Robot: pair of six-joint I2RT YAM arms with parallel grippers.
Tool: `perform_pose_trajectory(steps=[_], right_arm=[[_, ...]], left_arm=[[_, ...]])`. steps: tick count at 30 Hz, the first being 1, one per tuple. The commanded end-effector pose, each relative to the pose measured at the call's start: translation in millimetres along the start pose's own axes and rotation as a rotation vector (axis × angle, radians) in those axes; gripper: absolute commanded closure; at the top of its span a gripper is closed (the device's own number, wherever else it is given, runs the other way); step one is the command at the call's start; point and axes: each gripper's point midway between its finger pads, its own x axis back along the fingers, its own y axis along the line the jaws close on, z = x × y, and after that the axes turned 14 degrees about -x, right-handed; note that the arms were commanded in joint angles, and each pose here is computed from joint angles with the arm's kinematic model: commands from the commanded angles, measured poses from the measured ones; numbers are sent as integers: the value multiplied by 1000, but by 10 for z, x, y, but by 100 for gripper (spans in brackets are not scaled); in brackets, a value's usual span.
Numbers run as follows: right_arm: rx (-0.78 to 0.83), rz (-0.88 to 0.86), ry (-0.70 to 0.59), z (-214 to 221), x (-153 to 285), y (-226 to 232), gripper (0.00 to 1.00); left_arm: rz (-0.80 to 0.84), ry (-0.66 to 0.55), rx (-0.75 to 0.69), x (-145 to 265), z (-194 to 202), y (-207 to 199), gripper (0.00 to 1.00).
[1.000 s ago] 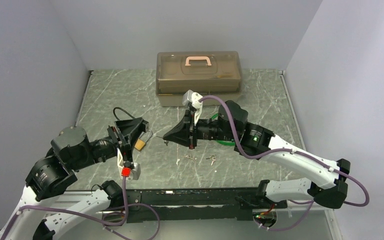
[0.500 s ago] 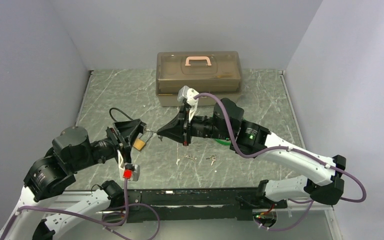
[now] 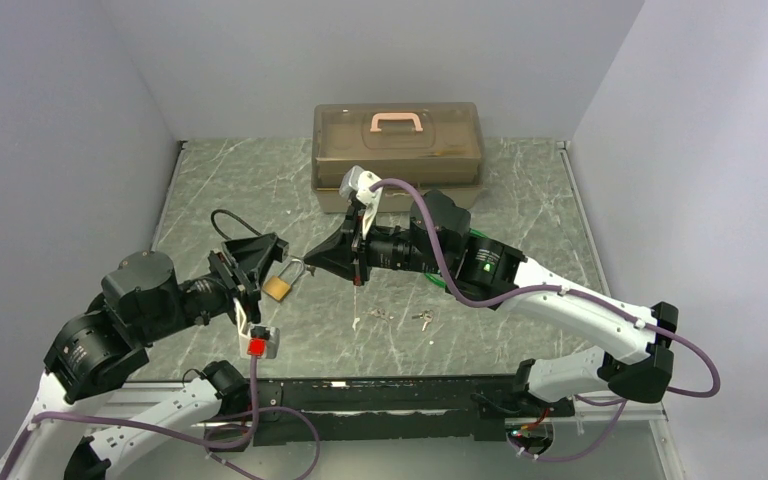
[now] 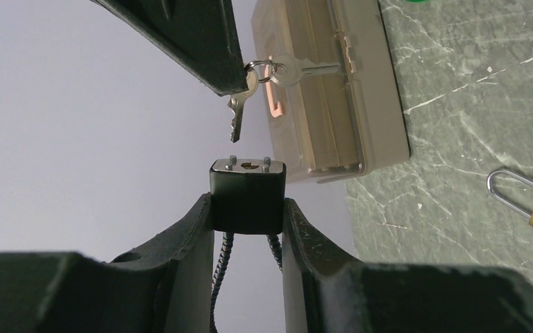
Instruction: Unlock with the key
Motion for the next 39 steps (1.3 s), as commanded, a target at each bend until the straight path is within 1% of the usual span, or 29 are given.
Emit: perform_pose_trajectory(steps=[1,19,29,39], right_arm=[[7,-26,-58,-250,16,134,100],[1,-33,-56,-252,-95,121,100],[-12,-10,-77,-302,-104,87,100],[-41,38,-47,-248,-192,-14,100]], left_arm=[[-60,20,-44,91,35,228,100],[-51,17,-52,95,27,201,100],[-65,26,-54,108,43,238,100],[-67,42,-60,109,72,241,100]])
